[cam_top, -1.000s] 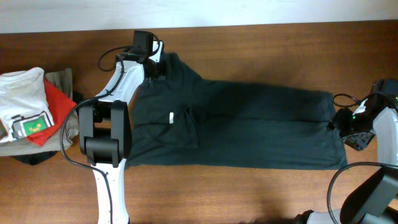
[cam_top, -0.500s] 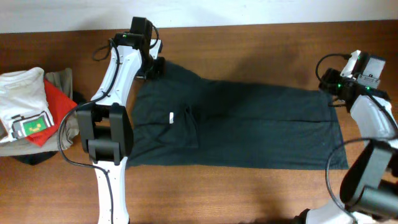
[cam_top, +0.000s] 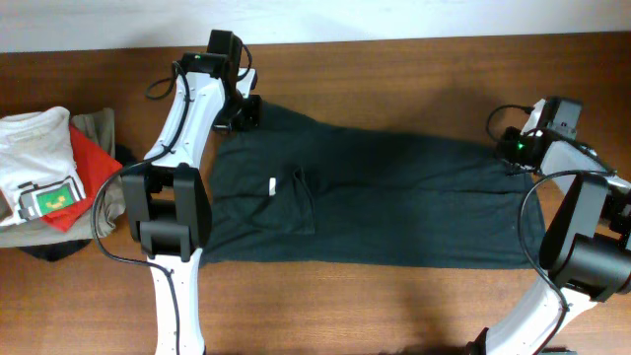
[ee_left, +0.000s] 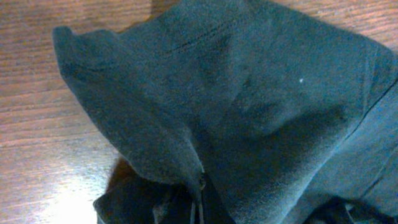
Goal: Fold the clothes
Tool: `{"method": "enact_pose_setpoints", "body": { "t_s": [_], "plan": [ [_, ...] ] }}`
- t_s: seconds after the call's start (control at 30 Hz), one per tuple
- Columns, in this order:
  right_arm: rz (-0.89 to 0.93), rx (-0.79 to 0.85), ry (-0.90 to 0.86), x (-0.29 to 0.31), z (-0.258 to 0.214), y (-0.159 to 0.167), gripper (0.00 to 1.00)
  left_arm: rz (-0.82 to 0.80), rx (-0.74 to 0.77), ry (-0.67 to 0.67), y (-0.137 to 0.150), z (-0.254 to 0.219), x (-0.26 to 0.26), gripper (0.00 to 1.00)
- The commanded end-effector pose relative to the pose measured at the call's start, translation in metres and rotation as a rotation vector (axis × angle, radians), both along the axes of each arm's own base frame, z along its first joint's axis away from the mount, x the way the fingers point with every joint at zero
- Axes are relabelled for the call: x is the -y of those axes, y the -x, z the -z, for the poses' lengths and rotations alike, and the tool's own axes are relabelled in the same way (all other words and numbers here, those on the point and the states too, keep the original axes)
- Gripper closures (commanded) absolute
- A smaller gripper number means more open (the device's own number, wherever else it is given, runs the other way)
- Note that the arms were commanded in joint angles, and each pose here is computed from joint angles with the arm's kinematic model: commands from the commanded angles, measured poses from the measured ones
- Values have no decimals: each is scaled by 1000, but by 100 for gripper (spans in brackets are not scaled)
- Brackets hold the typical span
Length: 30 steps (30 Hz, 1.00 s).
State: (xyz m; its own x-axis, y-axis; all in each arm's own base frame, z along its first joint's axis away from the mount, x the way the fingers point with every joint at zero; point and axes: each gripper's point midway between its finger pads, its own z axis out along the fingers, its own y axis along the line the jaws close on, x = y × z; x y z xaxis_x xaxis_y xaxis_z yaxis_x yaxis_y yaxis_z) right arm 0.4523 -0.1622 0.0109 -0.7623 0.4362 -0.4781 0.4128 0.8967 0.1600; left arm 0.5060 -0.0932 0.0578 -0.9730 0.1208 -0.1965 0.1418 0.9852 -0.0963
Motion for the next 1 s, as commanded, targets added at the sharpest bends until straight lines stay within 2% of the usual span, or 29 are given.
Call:
{"method": "enact_pose_setpoints", "body": {
  "t_s": [0.0,0.07,0.1,0.13,0.17,0.2,0.33,0.4,0.53,0.63,0.67,0.73,0.9,0.93,0.97],
  "plan": [
    [17,100,39,12,-77,-18,96,-12,54,10,-5,-26,-2,100],
    [41,31,53,15,-95,-5,96,-14,90,112,-9,-51,1,100],
    [61,-53,61,16,-96,12,96,-9,94,217,-4,-70,6,100],
    [77,-133,71,17,-93,28,96,-12,75,251,3,-77,6,100],
    [90,-223,79,17,-87,48,96,-20,38,252,14,-79,3,100],
    [105,-308,103,19,-82,67,96,-15,-55,240,37,-75,1,100],
    [140,-493,193,30,-80,109,94,32,-290,206,97,-73,-7,100],
    [137,-545,197,29,-80,121,94,22,-372,184,117,-74,-11,100],
    [127,-613,187,24,-80,136,94,22,-398,182,131,-75,-11,100],
    [116,-667,169,19,-80,149,93,27,-481,176,161,-68,-11,100],
    [112,-684,164,17,-80,153,93,30,-520,173,173,-63,-11,100],
    [103,-729,149,13,-81,164,85,38,-593,161,194,-51,-9,100],
    [103,-754,161,14,-82,169,84,81,-737,82,235,-16,-6,100],
    [101,-757,159,14,-82,170,84,88,-746,78,240,-8,-5,89],
    [99,-768,155,12,-82,173,83,93,-762,54,246,-2,-9,63]
  ]
}}
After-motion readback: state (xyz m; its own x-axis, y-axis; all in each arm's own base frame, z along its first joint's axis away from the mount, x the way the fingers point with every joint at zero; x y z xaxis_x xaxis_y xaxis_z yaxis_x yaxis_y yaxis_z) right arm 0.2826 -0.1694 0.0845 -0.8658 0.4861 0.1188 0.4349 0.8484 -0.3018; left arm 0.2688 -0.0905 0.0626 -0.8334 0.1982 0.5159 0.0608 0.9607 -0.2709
